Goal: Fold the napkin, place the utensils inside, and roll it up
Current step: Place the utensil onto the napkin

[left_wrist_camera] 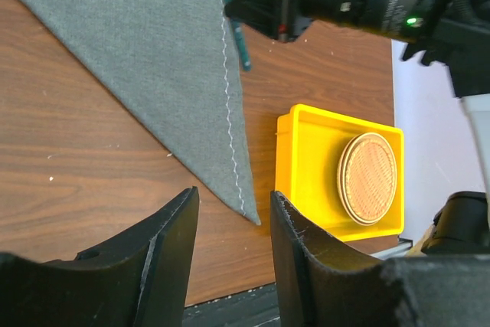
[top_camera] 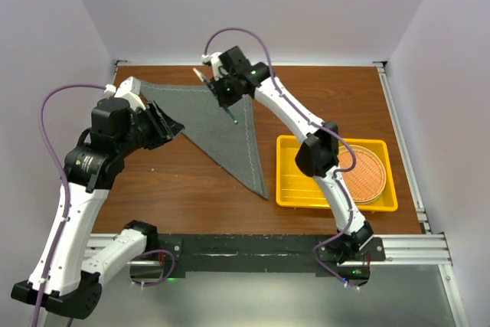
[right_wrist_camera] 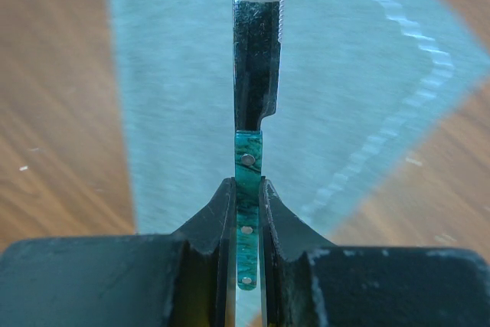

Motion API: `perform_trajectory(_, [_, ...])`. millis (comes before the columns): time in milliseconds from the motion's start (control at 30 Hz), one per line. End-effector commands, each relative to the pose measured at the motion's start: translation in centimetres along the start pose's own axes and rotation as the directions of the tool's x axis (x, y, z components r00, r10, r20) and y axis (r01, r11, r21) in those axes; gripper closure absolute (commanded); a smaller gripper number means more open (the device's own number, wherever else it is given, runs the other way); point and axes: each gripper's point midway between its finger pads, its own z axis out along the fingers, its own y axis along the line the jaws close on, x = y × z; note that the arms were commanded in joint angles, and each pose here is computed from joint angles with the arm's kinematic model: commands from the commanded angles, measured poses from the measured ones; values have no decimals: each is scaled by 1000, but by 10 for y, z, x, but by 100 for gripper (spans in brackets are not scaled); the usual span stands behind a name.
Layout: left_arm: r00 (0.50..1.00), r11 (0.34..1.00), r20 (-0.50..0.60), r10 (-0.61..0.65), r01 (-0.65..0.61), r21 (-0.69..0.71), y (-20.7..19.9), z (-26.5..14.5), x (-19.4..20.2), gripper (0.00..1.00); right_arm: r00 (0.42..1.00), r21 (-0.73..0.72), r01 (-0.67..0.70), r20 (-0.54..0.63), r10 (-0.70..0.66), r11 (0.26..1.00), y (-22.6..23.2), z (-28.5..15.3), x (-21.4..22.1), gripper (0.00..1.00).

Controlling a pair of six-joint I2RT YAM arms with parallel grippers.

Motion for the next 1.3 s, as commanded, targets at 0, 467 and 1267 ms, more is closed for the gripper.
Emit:
perform_trajectory(0, [1000, 1000, 17, -13, 13, -19, 2, -15, -1, 53, 999, -82, 33, -14, -35, 996, 47, 25, 8, 100])
perform_trajectory(467, [1000, 1000, 6, 25, -25, -6, -1, -12, -2, 53, 994, -140, 101, -30, -106, 985, 101, 77, 31, 100])
perform_trajectory(1267, [992, 992, 23, 122, -121, -39, -2, -7, -20, 52, 995, -159, 97, 12, -96, 982, 109, 119, 38, 99])
